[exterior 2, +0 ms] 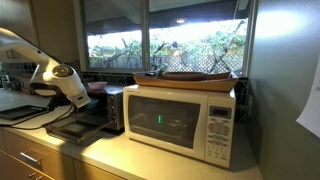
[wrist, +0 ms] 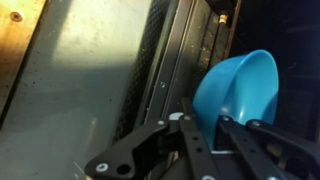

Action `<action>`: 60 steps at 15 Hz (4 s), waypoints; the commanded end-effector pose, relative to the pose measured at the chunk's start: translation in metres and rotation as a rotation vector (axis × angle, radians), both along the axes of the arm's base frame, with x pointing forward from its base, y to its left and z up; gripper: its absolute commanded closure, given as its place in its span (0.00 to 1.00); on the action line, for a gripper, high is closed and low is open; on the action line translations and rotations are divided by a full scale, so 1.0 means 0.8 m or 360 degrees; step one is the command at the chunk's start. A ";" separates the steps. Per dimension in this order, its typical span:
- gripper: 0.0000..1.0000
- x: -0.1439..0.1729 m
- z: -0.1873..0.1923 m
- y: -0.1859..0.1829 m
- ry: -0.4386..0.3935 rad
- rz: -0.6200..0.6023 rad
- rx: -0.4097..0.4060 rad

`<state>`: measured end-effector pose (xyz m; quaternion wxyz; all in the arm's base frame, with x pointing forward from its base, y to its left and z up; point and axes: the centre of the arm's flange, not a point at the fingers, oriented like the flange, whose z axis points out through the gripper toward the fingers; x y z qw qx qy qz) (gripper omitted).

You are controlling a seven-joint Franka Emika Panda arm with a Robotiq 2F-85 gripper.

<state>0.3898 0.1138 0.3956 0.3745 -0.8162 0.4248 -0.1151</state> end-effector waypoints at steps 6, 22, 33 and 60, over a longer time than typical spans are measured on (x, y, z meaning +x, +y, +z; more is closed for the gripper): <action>0.96 -0.054 0.074 -0.041 0.0170 0.0432 -0.0326; 0.96 -0.019 0.224 -0.018 -0.0097 0.0601 -0.0143; 0.96 0.096 0.252 0.002 0.0084 0.0343 -0.0198; 0.72 0.123 0.294 0.020 0.0245 0.0400 -0.0718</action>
